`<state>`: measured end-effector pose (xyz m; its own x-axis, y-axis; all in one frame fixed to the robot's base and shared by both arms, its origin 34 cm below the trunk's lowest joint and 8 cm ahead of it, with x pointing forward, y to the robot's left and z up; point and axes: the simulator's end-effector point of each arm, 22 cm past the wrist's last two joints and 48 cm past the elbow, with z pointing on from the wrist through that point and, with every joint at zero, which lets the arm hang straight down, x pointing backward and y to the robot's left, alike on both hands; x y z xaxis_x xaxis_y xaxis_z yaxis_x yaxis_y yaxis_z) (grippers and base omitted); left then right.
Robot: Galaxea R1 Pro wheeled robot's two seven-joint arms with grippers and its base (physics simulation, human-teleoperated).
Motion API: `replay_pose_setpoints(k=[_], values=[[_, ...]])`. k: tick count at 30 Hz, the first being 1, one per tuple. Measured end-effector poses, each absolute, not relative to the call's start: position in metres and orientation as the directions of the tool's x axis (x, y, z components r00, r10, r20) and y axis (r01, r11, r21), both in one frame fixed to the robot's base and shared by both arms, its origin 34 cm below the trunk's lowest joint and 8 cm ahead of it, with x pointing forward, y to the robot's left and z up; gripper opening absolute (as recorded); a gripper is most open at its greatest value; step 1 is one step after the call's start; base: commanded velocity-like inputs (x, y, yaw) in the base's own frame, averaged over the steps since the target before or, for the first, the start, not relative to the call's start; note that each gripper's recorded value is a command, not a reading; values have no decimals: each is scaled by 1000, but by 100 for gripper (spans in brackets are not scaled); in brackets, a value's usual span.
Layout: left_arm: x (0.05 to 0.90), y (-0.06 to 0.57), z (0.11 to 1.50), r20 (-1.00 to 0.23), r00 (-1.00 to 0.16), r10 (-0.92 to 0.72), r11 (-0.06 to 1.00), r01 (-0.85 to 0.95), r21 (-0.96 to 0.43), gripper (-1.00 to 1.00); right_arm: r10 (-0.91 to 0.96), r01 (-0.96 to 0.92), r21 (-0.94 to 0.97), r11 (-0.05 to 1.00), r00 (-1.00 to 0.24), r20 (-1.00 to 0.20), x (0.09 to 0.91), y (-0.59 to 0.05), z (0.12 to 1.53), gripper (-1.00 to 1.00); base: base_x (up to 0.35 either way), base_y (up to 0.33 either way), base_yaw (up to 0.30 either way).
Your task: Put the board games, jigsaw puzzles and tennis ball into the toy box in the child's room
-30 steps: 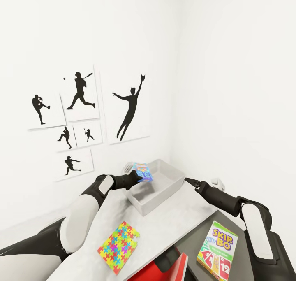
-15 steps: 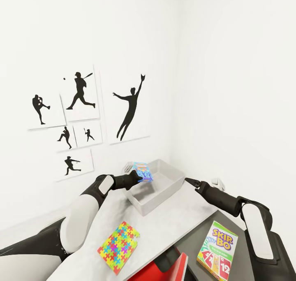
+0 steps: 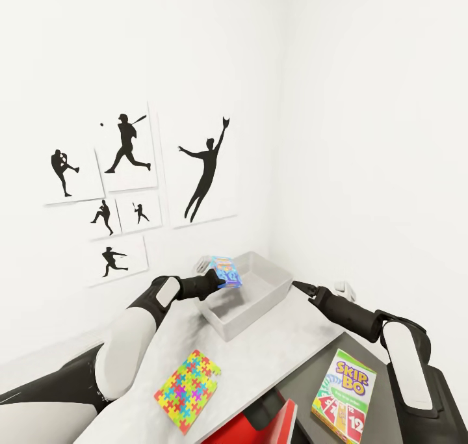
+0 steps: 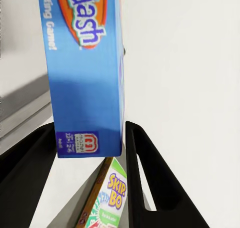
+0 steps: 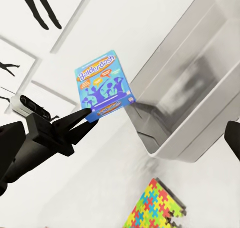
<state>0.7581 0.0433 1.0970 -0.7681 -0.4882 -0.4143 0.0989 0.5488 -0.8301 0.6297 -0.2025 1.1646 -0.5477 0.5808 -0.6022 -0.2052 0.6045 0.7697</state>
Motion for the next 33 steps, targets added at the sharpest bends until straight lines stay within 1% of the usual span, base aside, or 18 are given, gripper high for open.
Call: replay_pose_setpoints(k=[11, 20, 26, 29, 33], values=[[761, 43, 1088, -410, -768, -491, 554, 88, -828, -100, 583, -195, 773, 604, -554, -595, 632, -202, 1158, 100, 0, 0, 0], [761, 46, 1080, -385, -779, -495, 535, 76, -841, -100, 582, -184, 776, 604, -563, -587, 635, -202, 1150, 100, 0, 0, 0], [752, 52, 1067, -320, -822, -472, 520, 33, -853, -100, 582, -177, 777, 604, -569, -582, 636, -202, 1145, 100, 0, 0, 0], [752, 62, 1062, -296, -825, -482, 513, 9, -858, -100, 582, -173, 778, 603, -572, -578, 637, -201, 1142, 100, 0, 0, 0], [757, 79, 1060, -257, -808, -530, 477, -33, -878, -100, 583, -169, 781, 601, -576, -573, 638, -200, 1139, 100, 0, 0, 0]])
